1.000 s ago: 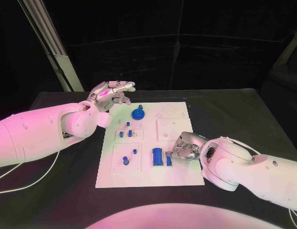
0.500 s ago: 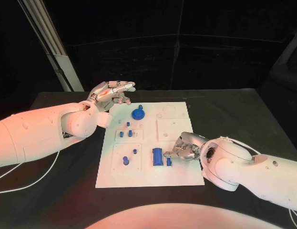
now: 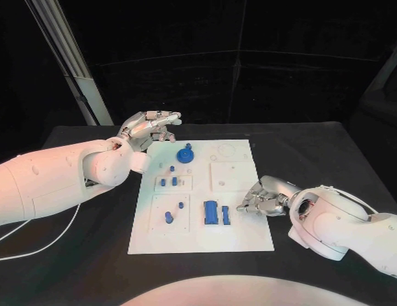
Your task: Assemble the parts on the task board
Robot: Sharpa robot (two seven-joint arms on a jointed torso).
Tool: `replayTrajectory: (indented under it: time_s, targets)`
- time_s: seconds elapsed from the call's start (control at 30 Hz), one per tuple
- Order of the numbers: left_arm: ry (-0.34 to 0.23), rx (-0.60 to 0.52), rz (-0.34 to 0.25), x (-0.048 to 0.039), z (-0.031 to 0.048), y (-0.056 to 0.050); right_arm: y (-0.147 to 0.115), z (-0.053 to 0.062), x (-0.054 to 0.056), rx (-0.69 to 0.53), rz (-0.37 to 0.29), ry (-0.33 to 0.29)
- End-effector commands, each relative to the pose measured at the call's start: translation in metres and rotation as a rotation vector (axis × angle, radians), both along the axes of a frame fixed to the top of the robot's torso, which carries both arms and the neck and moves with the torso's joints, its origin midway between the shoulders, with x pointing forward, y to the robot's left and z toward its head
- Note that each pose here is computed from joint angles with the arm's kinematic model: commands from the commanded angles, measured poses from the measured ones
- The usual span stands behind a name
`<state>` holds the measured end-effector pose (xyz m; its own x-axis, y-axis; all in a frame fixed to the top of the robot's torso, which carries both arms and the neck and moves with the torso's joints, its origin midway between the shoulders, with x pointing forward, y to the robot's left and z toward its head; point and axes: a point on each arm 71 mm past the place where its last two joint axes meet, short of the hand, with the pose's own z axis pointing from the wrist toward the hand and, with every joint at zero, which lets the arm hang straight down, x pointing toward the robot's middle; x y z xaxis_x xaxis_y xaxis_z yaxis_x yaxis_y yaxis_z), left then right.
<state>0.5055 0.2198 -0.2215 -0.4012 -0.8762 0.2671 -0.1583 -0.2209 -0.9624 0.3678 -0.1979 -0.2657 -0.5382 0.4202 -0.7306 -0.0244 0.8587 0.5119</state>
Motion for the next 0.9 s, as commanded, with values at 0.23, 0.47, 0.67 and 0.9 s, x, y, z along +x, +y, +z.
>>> replayTrajectory:
  time_s: [0.23, 0.47, 0.67, 0.9]
  targets:
    - [-0.039, -0.001, 0.031, 0.0073, -0.0008, 0.009, -0.033, 0.025, 0.049, 0.641, -0.149, -0.098]
    - [-0.061, 0.018, 0.096, 0.0159, -0.0078, 0.024, -0.03, 0.014, 0.087, 0.89, -0.218, -0.11]
    - [-0.071, 0.02, 0.167, 0.0233, -0.0188, 0.028, -0.022, -0.003, 0.113, 0.999, -0.257, -0.107]
    - [-0.112, 0.035, 0.257, 0.0256, -0.0294, 0.021, -0.017, -0.016, 0.129, 1.057, -0.278, -0.105]
